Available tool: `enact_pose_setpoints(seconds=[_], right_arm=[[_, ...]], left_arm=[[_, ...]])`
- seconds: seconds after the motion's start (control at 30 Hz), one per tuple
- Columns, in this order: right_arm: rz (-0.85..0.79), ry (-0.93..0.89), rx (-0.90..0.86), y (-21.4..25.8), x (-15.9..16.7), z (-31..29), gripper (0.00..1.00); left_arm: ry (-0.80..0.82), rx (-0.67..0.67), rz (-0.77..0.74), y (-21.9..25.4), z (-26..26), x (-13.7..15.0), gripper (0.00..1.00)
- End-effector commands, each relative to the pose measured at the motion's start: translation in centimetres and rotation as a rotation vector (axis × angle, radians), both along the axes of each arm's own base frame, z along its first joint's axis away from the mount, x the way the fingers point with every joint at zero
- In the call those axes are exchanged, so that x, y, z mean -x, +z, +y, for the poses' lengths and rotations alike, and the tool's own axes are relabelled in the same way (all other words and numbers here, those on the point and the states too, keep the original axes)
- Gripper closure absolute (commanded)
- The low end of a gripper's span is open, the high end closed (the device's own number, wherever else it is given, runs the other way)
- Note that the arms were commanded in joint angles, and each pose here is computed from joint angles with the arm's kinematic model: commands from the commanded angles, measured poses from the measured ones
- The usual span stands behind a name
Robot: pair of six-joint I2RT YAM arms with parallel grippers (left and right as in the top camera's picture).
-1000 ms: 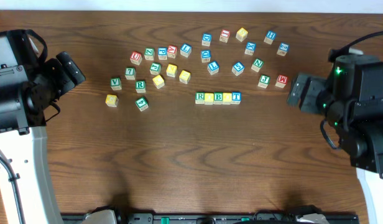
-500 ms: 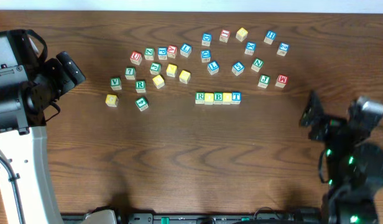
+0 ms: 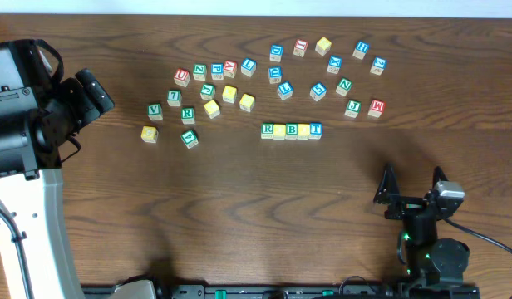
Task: Spell out ROBOT
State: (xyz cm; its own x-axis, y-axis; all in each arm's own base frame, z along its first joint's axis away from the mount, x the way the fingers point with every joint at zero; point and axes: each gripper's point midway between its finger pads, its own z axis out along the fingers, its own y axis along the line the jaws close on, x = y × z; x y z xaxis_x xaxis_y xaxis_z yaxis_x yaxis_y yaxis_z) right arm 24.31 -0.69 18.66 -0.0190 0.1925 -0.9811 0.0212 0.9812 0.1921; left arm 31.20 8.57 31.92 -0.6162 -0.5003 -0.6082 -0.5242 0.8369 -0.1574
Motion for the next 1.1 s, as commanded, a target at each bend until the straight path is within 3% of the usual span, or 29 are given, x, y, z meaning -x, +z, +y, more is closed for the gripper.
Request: enact_pose_setpoints(seconds=[0.0,1.07], right_arm=[[0.022,0.01,0.012,-1.7,-0.2,0.1,0.01],[0.049,0.016,0.01,-2.9,-0.3,0.2,0.01]], left_arm=[[0.015,0.0,-0.007,0.3,0.3,-0.1,0.02],[0.015,0.0,-0.007,0.3,0.3,-0.1,0.01]])
